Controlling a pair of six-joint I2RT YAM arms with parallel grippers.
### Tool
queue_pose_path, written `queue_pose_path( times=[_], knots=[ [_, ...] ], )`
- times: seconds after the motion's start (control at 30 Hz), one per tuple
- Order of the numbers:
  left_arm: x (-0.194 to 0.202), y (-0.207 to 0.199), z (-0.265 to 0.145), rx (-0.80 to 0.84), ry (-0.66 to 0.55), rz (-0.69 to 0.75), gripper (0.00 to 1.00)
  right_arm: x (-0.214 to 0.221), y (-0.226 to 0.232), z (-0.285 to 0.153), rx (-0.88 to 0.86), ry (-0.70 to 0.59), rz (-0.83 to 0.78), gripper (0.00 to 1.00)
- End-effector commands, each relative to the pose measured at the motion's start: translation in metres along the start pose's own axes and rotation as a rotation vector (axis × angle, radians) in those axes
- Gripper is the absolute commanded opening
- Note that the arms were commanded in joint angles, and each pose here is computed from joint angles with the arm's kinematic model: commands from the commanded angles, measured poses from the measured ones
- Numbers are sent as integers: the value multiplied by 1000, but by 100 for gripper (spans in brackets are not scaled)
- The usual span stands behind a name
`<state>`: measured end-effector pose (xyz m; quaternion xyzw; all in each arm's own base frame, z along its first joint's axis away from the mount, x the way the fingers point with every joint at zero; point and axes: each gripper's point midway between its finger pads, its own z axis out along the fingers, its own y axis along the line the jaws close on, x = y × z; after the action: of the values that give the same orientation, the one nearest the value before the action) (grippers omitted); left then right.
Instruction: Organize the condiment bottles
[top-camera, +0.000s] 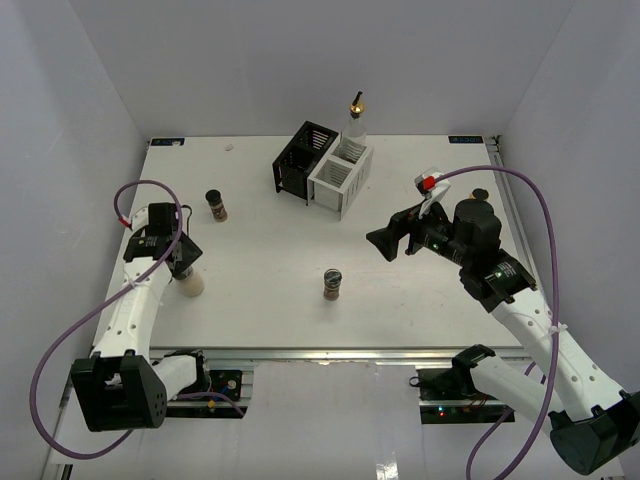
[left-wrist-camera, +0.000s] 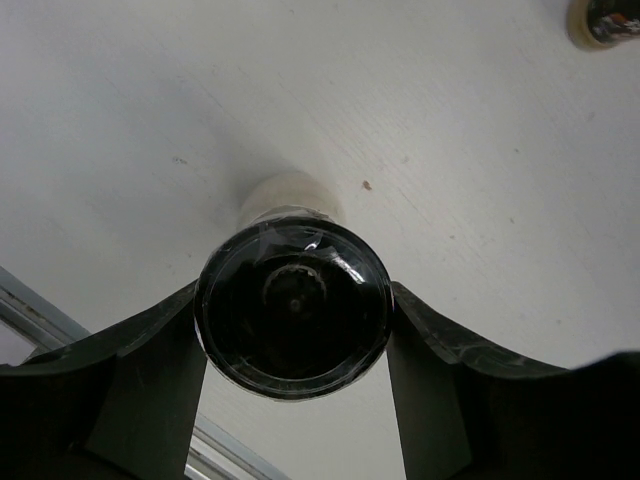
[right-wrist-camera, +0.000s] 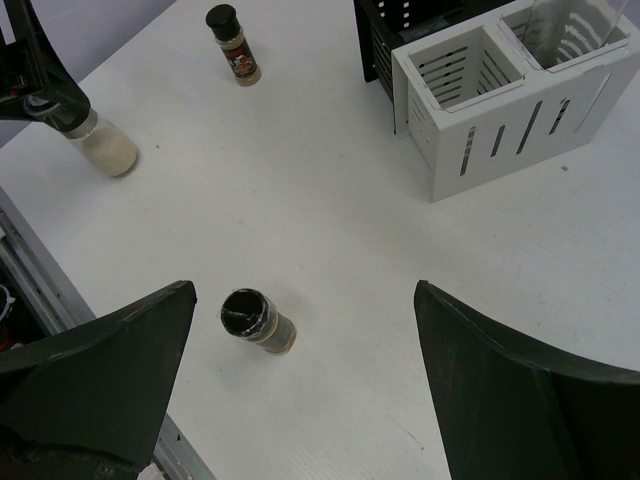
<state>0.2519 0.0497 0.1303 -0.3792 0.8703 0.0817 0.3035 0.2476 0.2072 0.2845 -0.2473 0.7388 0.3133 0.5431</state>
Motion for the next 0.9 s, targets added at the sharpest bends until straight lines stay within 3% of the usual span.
queue_pose_path(
  times=[0.0, 0.17, 0.27, 0.47, 0.67, 0.87],
  knots=[
    [-57, -48, -60, 227, -115, 13, 0, -16, 7, -4, -22, -59, -30, 96],
    [-62, -114, -100, 375, -111, 155, 0, -18, 7, -4, -22, -65, -27, 96],
    [-84, -181, -145, 543, -172, 240, 0, -18, 6, -3, -15, -62, -24, 97],
    [-100, -295, -162, 715, -246, 390, 0, -29, -6, -4, 62, -114, 3, 97],
    [-150, -361, -199, 872, -421, 405, 0, -41, -11, -10, 103, -148, -1, 97],
    [-155, -412, -188, 963, -535, 474, 0, -33, -13, -18, 118, -214, 42, 97]
  ],
)
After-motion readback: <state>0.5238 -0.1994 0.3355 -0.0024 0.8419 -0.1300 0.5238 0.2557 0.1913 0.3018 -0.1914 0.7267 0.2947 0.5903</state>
